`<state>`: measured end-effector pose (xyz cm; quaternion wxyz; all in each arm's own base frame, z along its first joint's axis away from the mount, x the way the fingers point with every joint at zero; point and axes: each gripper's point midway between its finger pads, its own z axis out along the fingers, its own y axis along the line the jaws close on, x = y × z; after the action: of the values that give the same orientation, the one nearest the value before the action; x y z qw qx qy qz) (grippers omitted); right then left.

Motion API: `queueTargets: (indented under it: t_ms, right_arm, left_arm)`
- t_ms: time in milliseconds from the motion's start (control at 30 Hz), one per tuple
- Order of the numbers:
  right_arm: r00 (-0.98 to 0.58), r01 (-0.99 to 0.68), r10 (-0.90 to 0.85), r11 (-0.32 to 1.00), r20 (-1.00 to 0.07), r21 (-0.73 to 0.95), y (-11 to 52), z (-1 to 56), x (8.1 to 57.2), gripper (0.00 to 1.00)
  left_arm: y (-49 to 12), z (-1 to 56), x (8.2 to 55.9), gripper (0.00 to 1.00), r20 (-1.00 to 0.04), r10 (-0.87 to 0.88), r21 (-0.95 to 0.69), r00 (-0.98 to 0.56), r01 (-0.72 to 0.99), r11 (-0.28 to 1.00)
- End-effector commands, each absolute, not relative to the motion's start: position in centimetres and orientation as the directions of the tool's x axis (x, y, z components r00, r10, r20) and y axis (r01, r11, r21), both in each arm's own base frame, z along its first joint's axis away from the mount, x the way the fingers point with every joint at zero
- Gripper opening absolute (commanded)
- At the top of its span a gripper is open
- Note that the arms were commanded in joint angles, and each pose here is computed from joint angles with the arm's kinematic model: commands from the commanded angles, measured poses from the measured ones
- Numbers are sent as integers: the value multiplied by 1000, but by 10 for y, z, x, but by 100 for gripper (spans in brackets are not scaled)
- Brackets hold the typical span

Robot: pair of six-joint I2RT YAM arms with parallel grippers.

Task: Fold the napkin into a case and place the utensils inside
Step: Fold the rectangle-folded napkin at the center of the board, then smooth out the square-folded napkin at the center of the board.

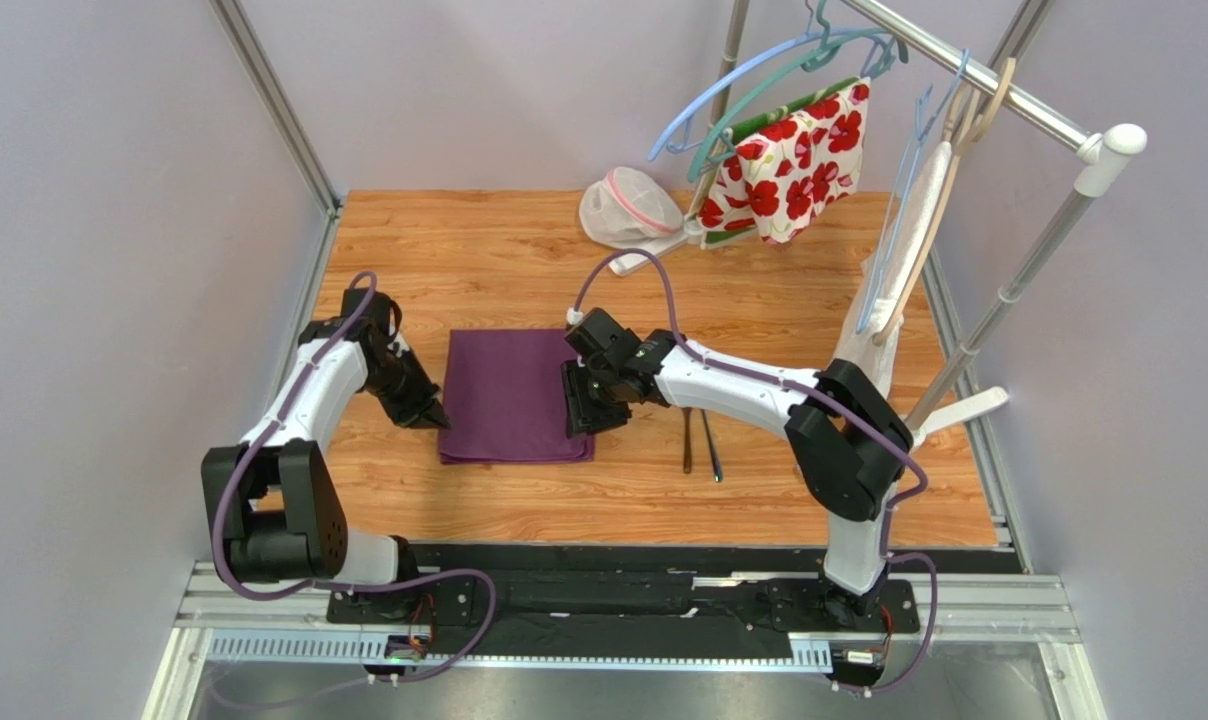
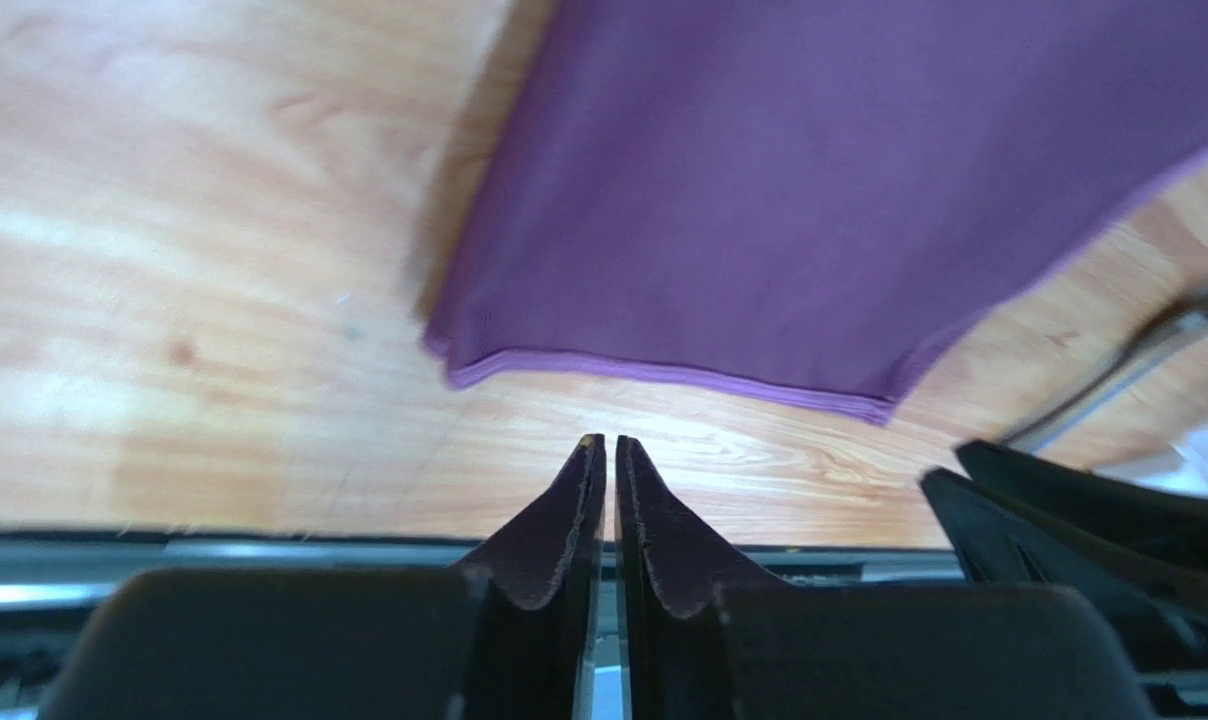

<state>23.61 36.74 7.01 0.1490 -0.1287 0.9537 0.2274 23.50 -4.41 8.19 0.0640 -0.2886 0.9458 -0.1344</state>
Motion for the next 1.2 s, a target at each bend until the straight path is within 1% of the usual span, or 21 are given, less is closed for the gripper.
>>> queueTargets:
  t_ms: [0, 33, 67, 100, 167, 200, 267, 467, 633, 833, 967, 1033, 1067, 1167]
  right_arm:
    - [-894, -413, -256, 789, -366, 456, 400, 81, 246, 34]
    - [-892, -420, -255, 773, -374, 475, 407, 85, 249, 33]
    - [-893, -420, -257, 769, -369, 482, 409, 82, 248, 31]
    - [-894, -421, -259, 766, -367, 485, 411, 79, 249, 28]
    - [-894, -422, -266, 773, -361, 474, 408, 70, 250, 25]
    - [-900, -409, -261, 783, -349, 469, 404, 64, 252, 20]
    - [-909, -391, -258, 798, -327, 459, 395, 55, 250, 19]
    - [-928, -349, -239, 826, -287, 442, 377, 42, 239, 17]
    - [-938, -321, -224, 849, -264, 419, 361, 34, 229, 16]
    - [-934, -311, -208, 873, -290, 375, 343, 41, 227, 16]
    - [-928, -316, -210, 883, -307, 348, 336, 47, 228, 16]
    - [-918, -320, -213, 895, -334, 310, 330, 53, 234, 16]
    - [-910, -330, -213, 891, -355, 311, 333, 60, 239, 16]
    - [-903, -341, -212, 883, -374, 322, 340, 71, 246, 16]
  left_arm:
    - [-68, 88, 263, 11, -48, -512, -466, -858, -434, 771]
    - [-66, 84, 268, 10, -53, -512, -461, -857, -434, 774]
    - [-65, 77, 269, 10, -33, -513, -444, -858, -447, 776]
    - [-65, 74, 270, 9, -29, -508, -442, -861, -445, 779]
    - [-61, 63, 268, 9, -23, -508, -416, -861, -454, 788]
    - [-59, 60, 268, 9, -25, -510, -406, -860, -457, 791]
    - [-59, 53, 264, 9, -12, -507, -395, -862, -462, 794]
    - [-58, 38, 254, 9, 13, -513, -375, -858, -480, 793]
    - [-55, 40, 250, 9, -6, -519, -362, -855, -482, 798]
    - [-54, 42, 244, 9, -14, -522, -353, -853, -484, 801]
    - [-60, 45, 243, 9, 13, -526, -382, -850, -490, 783]
    - [-62, 50, 244, 9, -1, -524, -397, -851, -481, 782]
    - [-62, 52, 245, 9, -9, -523, -403, -852, -475, 782]
    - [-66, 61, 247, 10, -27, -519, -436, -855, -457, 775]
